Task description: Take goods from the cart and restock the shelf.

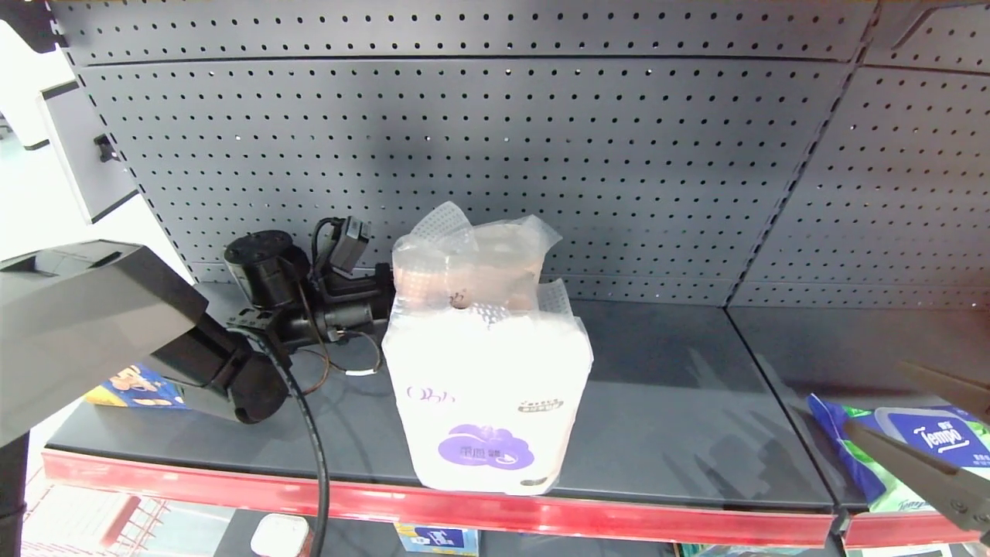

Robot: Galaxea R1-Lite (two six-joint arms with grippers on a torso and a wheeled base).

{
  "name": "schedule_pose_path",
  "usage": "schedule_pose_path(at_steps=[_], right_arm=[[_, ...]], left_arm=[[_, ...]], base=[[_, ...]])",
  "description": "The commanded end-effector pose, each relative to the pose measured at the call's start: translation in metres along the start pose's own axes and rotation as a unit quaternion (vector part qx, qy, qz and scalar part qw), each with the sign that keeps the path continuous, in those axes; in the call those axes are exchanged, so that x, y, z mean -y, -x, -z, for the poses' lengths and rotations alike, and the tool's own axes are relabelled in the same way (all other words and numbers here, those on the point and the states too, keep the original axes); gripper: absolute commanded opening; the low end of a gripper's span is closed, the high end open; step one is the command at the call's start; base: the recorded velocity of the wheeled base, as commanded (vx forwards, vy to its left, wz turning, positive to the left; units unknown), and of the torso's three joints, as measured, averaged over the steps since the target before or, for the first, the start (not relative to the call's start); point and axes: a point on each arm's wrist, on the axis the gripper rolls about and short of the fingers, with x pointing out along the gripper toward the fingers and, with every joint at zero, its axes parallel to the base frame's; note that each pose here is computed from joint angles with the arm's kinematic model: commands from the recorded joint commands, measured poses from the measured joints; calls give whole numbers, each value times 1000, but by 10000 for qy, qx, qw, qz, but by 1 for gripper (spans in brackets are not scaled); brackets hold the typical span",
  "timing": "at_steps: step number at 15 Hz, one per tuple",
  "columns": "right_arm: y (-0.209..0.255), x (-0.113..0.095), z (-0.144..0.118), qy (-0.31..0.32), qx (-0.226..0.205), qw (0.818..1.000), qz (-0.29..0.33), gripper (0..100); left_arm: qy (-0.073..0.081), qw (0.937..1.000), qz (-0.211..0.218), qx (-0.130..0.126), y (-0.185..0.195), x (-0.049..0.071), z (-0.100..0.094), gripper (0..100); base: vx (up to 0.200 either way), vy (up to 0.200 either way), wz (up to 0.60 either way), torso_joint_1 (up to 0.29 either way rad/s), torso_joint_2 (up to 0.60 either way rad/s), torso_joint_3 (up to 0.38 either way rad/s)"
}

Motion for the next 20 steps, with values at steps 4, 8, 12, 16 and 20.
schedule_pose_path(at_steps=[4, 8, 12, 16, 20], right_arm=[[-1, -6, 2, 39, -1, 9996, -267, 100], [2, -9, 2, 78, 44, 9994, -348, 100], [6, -11, 1, 126, 133, 9992, -366, 100], [11, -14, 10, 104, 92, 9993, -360, 100], [10, -13, 10, 94, 72, 9993, -362, 100]], left_arm=[[-51, 9997, 223, 26, -14, -8, 8, 0], [-11, 9985, 550, -19, -15, -8, 14, 0], [-9, 9972, 749, -27, -17, -9, 14, 0], [-49, 9968, 800, 29, -23, -22, 17, 0], [93, 9980, 623, 19, -21, -23, 24, 0]], base=[[0, 0, 0, 0, 0, 0], [0, 0, 0, 0, 0, 0], [0, 0, 0, 0, 0, 0], [0, 0, 0, 0, 0, 0], [0, 0, 0, 0, 0, 0]])
